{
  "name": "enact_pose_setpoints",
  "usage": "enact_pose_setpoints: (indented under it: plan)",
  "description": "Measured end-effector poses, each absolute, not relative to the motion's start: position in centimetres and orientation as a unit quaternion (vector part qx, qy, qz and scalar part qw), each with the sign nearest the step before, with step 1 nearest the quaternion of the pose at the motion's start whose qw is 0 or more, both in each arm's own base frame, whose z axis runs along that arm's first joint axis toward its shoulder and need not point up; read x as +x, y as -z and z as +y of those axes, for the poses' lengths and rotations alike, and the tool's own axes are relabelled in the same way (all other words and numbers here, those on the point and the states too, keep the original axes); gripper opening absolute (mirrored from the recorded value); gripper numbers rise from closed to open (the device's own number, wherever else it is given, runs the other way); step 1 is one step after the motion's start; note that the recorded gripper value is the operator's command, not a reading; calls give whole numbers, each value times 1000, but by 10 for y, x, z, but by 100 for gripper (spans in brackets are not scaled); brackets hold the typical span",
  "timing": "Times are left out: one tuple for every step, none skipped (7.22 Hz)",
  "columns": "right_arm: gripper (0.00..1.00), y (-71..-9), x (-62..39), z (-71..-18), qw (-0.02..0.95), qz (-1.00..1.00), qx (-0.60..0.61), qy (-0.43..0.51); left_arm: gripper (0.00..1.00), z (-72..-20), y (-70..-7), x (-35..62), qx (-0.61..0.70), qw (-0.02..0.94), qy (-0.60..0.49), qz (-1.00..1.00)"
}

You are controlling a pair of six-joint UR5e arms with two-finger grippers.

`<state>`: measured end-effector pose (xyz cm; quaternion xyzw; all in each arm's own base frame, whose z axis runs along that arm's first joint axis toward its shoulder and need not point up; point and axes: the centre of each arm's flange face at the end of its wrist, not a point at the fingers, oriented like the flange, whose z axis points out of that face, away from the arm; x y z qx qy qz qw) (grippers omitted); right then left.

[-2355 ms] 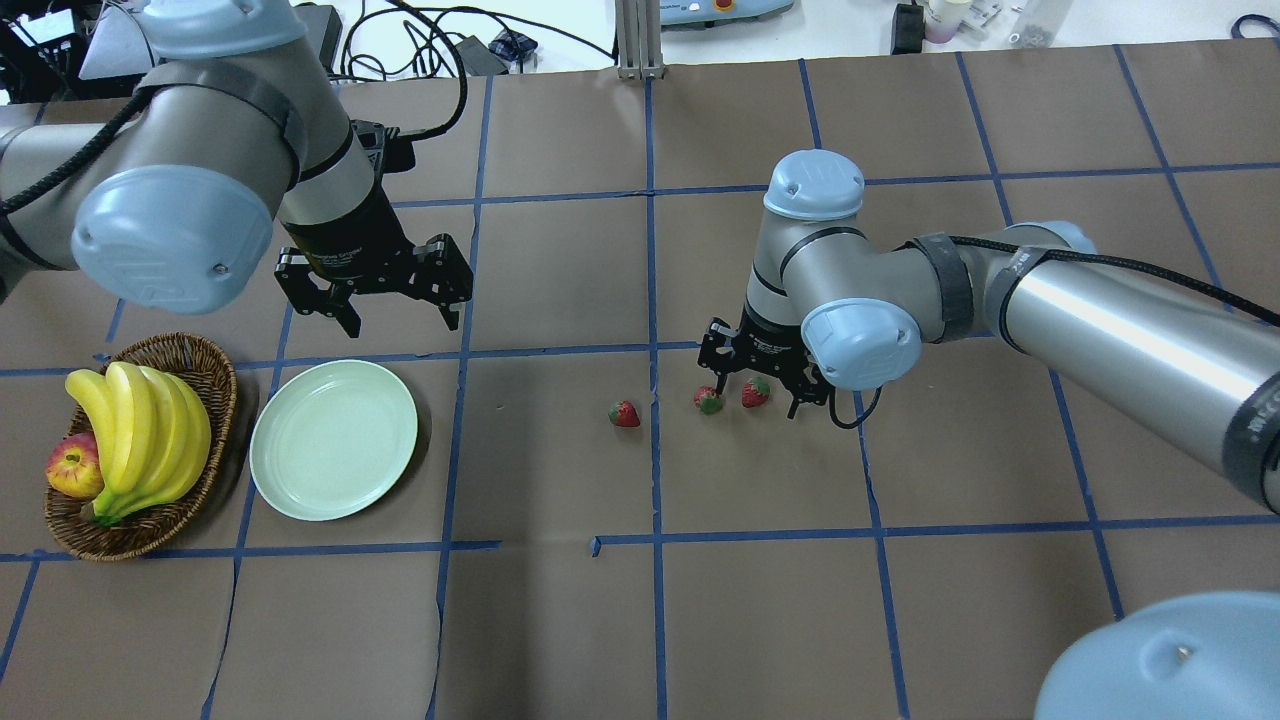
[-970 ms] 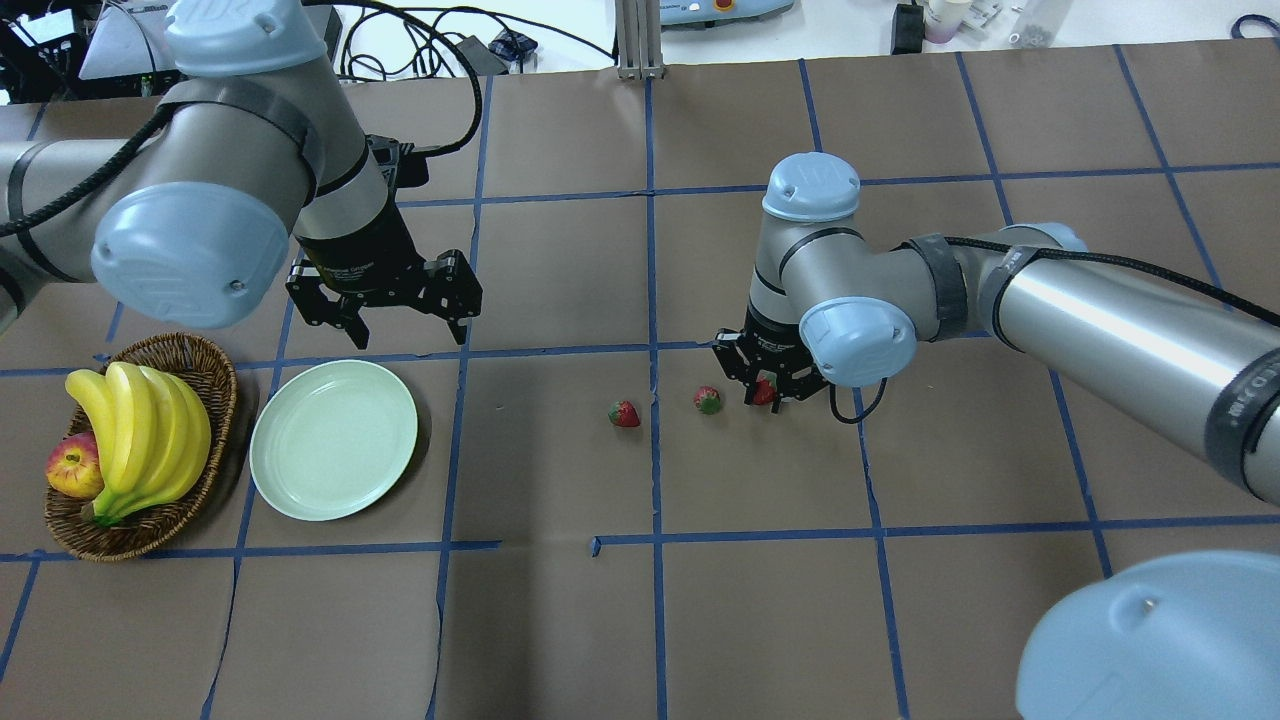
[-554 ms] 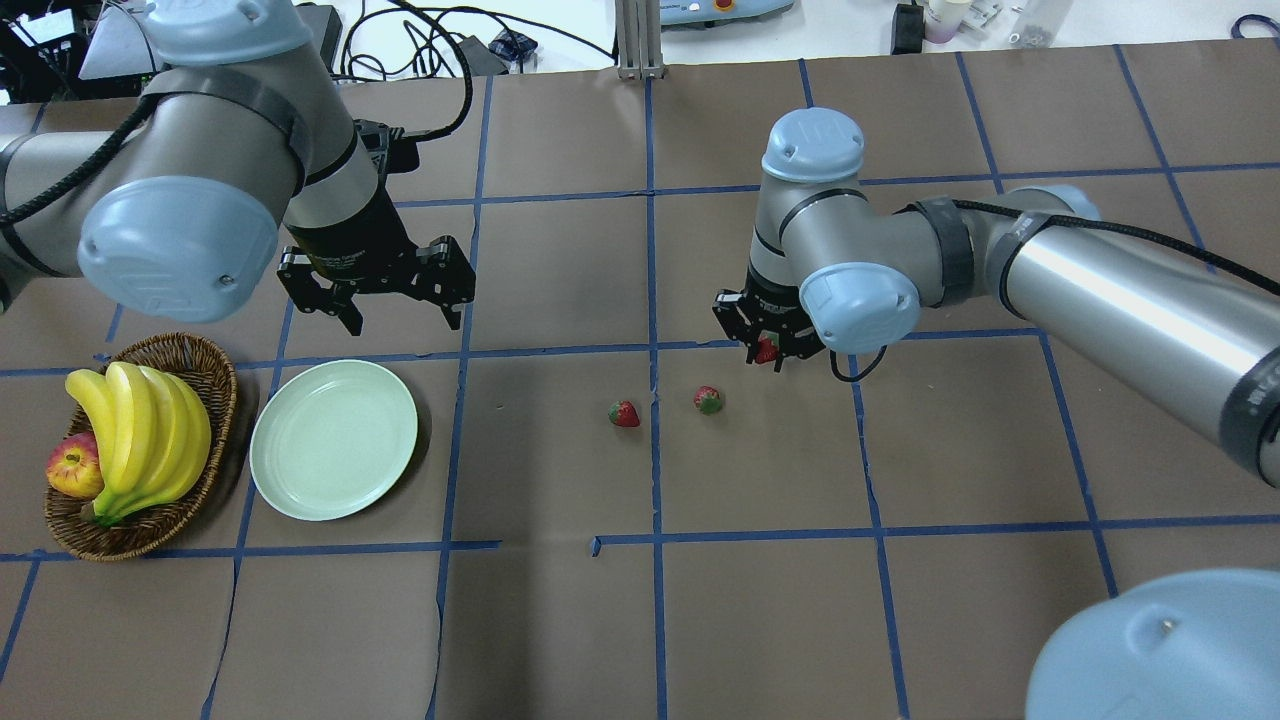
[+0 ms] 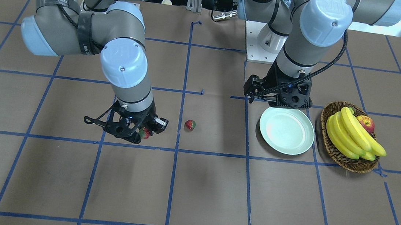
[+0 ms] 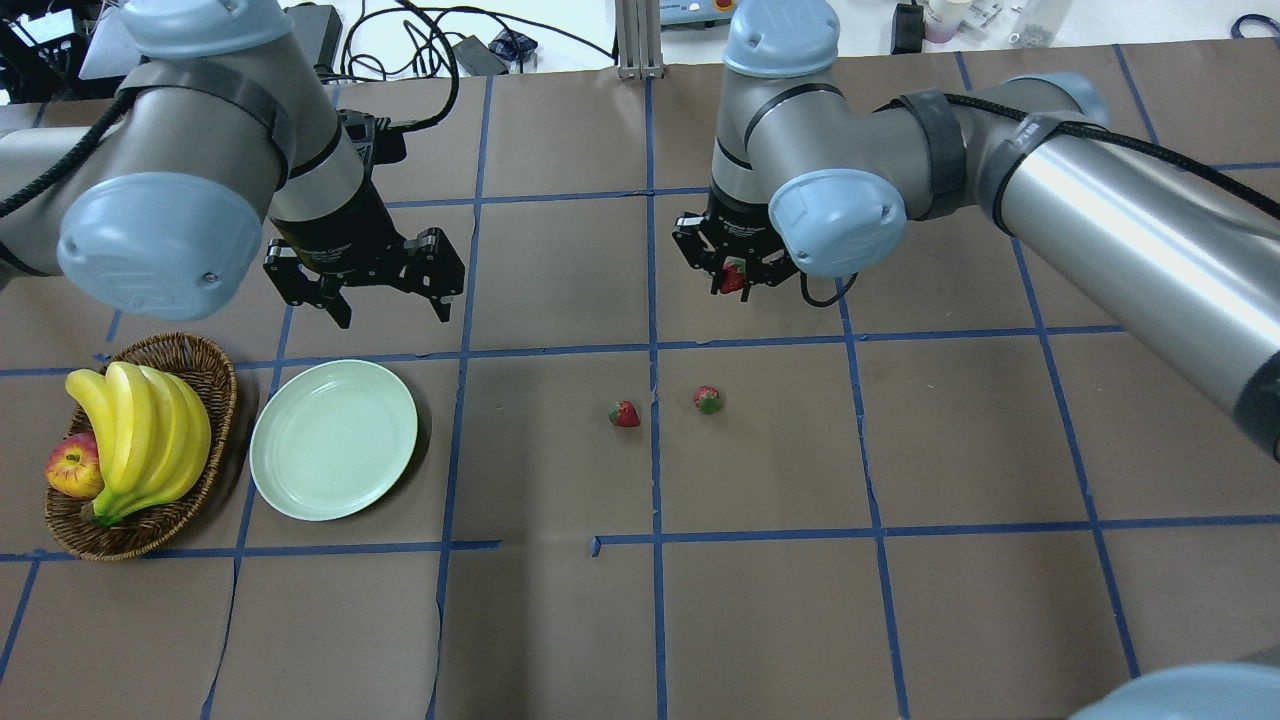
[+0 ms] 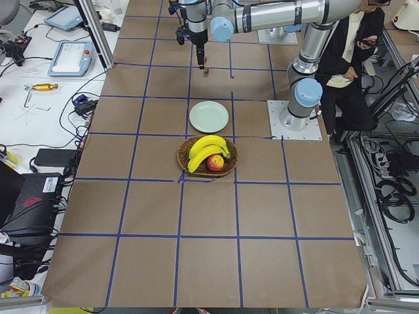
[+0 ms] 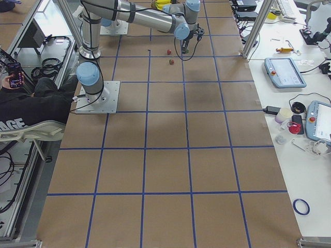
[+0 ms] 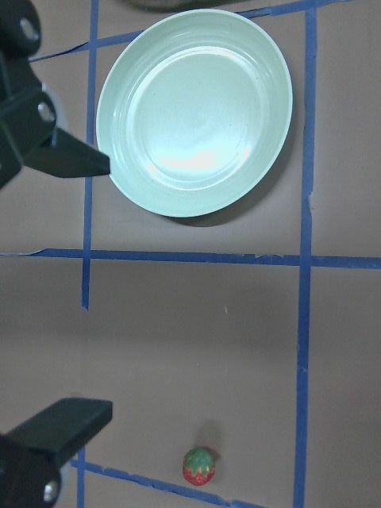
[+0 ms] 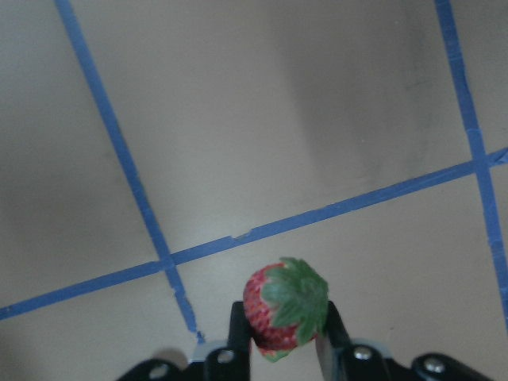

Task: Collect all strawberries into plate
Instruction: 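Carry the strawberry toward the plate and set it beside the first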

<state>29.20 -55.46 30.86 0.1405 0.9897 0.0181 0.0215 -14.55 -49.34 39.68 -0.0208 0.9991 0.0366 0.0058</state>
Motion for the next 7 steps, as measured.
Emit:
enact_pose_setpoints:
  plan:
    - [0, -311, 322, -541, 27, 992, 119, -15, 100, -493, -401, -140, -20, 5, -33, 999]
    - [0, -310, 348, -527, 30, 994, 101, -15, 100, -493, -406, -133, -21, 5, -28, 999]
    - [0, -304, 371, -515, 34, 995, 89, -19, 100, -493, -410, -126, -26, 4, -24, 999]
    - [0, -295, 394, -502, 38, 996, 78, -25, 100, -492, -413, -121, -30, 3, -21, 999]
    - [0, -286, 415, -491, 47, 996, 64, -32, 100, -492, -414, -119, -33, 3, -20, 999]
    - [0, -278, 431, -483, 58, 996, 52, -39, 100, -492, -414, -118, -34, 3, -20, 999]
    - [0, -262, 442, -480, 63, 996, 43, -46, 100, -492, -414, -117, -34, 3, -20, 999]
